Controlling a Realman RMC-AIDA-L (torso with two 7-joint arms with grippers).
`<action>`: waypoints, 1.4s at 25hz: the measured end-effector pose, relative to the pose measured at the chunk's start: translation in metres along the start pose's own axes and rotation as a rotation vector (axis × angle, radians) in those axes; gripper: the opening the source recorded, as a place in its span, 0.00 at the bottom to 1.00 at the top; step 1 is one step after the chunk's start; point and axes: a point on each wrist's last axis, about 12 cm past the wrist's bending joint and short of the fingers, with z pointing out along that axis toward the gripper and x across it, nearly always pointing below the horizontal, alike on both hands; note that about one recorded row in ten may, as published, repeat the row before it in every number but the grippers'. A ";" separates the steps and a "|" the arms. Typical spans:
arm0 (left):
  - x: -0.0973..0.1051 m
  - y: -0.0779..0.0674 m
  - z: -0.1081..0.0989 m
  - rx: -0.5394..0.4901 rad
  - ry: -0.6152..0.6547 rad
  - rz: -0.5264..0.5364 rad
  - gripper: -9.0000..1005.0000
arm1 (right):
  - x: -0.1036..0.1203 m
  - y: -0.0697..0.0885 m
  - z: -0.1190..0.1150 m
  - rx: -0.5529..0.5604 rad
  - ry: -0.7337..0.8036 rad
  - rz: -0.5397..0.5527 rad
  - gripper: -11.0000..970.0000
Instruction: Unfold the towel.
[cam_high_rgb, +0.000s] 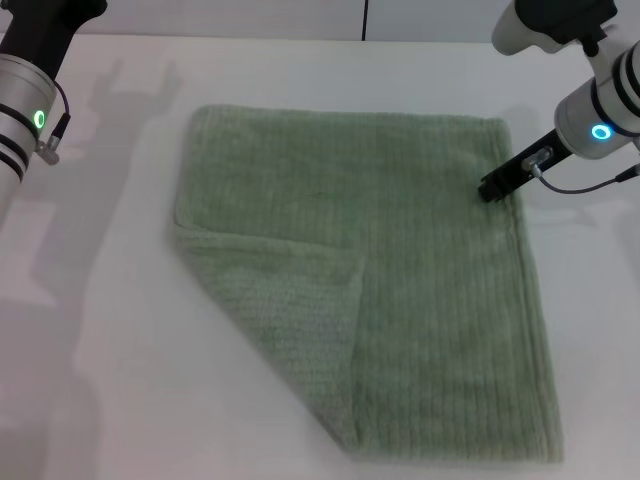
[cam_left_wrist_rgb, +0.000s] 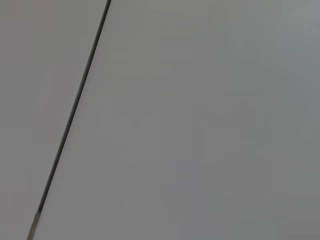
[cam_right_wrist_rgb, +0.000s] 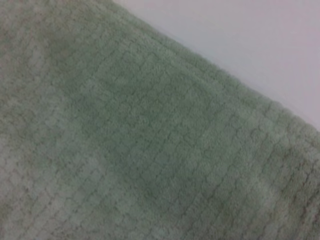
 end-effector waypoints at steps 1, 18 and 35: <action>0.000 0.000 0.000 0.000 0.000 0.000 0.81 | 0.000 0.000 0.000 0.000 0.000 0.000 0.01; -0.005 -0.002 0.028 0.016 0.187 -0.071 0.81 | -0.001 -0.004 -0.002 0.010 0.002 -0.001 0.01; -0.030 -0.024 0.055 0.177 0.454 -0.184 0.81 | 0.000 -0.004 0.000 0.013 0.008 -0.010 0.01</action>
